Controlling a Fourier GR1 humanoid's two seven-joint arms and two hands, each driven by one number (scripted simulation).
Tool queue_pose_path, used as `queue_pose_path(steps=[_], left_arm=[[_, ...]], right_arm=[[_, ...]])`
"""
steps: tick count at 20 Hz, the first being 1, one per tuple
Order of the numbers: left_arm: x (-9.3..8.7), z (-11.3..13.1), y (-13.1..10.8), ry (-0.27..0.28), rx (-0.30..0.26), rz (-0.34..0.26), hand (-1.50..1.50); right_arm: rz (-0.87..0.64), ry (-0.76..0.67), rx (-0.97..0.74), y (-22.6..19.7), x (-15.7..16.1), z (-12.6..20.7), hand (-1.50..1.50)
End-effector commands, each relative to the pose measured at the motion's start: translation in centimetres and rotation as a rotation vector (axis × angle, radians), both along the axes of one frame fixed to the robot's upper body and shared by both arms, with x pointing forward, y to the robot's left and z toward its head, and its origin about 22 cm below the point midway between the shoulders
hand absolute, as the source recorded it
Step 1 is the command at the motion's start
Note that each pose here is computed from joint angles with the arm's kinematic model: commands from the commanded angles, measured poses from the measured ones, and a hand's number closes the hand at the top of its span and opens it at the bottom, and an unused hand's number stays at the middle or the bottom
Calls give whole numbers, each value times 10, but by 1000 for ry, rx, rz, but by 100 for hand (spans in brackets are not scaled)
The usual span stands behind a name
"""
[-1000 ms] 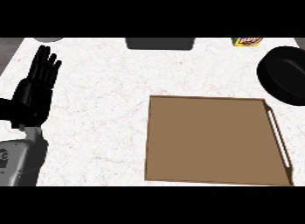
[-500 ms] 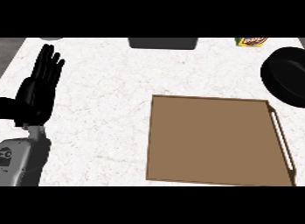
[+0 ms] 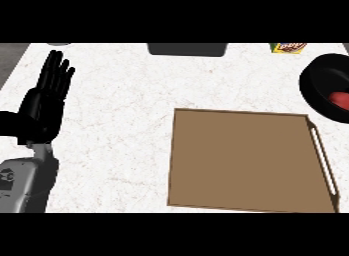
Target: Pick the bell pepper from the tray and place it in the pot
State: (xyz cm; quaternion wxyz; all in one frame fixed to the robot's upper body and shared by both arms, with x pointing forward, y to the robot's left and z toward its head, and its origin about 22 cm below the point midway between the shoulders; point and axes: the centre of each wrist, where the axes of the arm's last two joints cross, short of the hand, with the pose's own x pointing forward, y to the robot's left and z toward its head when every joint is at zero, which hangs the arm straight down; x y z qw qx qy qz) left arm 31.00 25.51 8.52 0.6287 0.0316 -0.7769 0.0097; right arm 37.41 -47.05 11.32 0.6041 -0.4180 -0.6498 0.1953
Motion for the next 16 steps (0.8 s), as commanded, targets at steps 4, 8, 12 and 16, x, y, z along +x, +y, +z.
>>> queue_pose_path(steps=[4, 8, 12, 16], left_arm=[[-10, -4, 21, 19, -4, 17, 0], [-4, 9, 6, 8, -4, 12, 0], [-5, -3, 7, -11, 6, 2, 0], [-2, -8, 5, 13, -9, 11, 0]], right_arm=[[-47, -139, 275, -7, -4, 0, -150], [-67, -223, 416, -27, -10, 30, -150], [-132, -292, 448, -57, -38, 25, -150], [-124, -354, 510, -76, -57, 26, -150]])
